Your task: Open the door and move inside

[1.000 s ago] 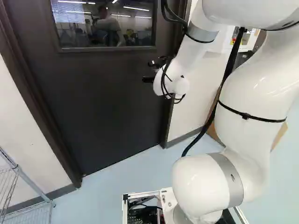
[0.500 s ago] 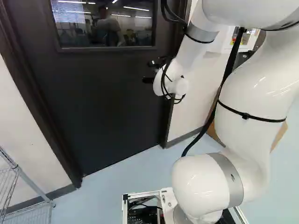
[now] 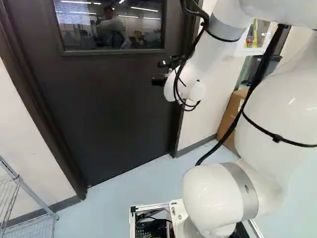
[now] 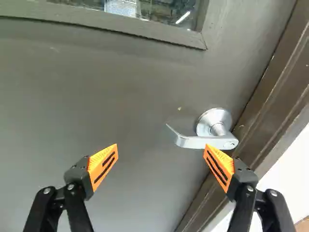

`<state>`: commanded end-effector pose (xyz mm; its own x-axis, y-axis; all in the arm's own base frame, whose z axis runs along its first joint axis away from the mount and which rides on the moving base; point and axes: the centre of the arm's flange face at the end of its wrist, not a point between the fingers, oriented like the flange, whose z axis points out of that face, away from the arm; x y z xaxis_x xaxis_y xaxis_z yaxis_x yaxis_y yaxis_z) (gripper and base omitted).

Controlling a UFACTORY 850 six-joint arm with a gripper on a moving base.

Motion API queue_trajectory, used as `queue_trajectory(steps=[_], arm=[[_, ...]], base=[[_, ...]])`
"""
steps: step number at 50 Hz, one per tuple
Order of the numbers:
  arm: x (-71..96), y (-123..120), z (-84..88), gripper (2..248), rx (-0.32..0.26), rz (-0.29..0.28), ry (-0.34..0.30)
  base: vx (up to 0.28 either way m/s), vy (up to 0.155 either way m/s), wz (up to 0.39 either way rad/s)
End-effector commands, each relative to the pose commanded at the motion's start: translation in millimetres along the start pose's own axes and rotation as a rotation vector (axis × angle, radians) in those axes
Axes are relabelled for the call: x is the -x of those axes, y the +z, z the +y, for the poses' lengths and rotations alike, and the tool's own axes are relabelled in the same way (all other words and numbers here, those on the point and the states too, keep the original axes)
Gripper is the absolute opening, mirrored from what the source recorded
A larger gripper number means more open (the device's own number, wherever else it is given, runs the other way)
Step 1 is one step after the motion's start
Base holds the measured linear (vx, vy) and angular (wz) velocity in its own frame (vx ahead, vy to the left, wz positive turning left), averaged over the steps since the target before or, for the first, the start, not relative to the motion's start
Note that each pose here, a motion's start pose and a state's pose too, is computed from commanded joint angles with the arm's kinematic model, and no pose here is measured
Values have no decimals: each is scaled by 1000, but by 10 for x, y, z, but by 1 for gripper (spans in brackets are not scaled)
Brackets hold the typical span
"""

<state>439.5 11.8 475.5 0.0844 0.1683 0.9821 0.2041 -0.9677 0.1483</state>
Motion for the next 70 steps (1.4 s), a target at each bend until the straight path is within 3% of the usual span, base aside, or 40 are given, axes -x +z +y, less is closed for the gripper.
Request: queue_trajectory(steps=[11,36,48,70], arm=[[-116,14,23,247,4,25,-5],[-342,291,76,247,3,67,-14],[-333,315,70,247,0,65,-14],[-125,404,51,247,-8,21,-5]], base=[[0,0,0],[0,0,0],[0,0,0],[0,0,0]])
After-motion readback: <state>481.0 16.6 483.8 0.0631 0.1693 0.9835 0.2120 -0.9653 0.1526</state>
